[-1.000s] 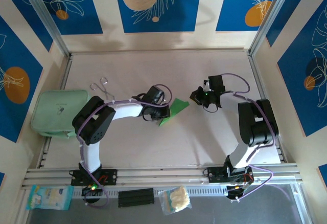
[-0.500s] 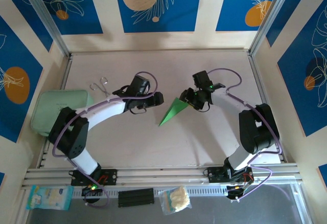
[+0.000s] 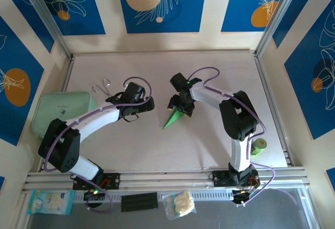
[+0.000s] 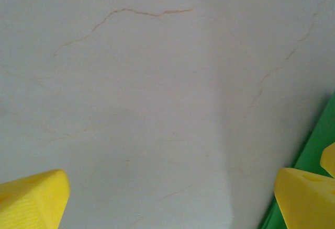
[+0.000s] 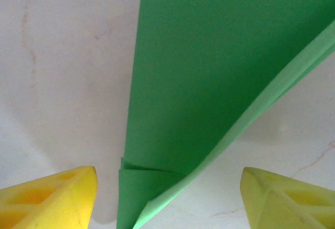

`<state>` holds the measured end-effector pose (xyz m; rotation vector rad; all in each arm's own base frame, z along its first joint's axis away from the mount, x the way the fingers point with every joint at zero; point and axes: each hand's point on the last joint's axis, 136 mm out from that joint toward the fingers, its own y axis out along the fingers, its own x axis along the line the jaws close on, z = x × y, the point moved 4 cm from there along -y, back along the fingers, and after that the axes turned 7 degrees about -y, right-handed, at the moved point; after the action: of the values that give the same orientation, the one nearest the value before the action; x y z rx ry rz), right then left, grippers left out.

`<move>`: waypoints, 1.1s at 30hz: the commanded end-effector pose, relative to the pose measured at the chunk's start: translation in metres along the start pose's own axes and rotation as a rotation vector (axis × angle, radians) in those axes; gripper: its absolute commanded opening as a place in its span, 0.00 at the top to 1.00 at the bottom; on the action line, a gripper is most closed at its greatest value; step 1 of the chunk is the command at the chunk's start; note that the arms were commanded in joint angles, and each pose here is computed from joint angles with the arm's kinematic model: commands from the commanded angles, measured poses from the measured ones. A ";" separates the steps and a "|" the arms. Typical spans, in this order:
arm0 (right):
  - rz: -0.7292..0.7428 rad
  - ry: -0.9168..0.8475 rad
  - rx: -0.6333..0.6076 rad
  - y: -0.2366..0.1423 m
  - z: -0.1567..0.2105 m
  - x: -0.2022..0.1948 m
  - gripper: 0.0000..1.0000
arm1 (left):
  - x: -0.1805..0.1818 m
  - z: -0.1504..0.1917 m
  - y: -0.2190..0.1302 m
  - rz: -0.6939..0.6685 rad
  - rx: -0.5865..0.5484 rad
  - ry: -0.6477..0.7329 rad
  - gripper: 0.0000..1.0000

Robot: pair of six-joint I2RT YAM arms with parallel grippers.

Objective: Fold a paper plane with a square sheet of paper (pick it up from the middle)

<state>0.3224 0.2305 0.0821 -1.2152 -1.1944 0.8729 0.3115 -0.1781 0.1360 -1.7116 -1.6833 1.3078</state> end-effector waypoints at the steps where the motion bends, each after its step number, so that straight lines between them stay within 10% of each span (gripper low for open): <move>1: 0.111 0.047 0.035 -0.003 0.007 -0.014 0.29 | 0.012 -0.002 -0.003 -0.036 -0.019 -0.015 0.01; 22: -0.007 0.071 0.000 -0.009 0.006 -0.023 0.98 | 0.009 -0.003 0.008 0.059 0.057 -0.083 0.01; 33: -0.498 -0.225 -0.039 -0.045 -0.009 0.058 1.00 | 0.025 -0.020 -0.005 0.069 0.017 -0.151 0.01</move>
<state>0.3295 0.2442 0.1004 -1.0246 -1.3911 0.7285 0.3227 -0.1536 0.1280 -1.6901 -1.6743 1.4780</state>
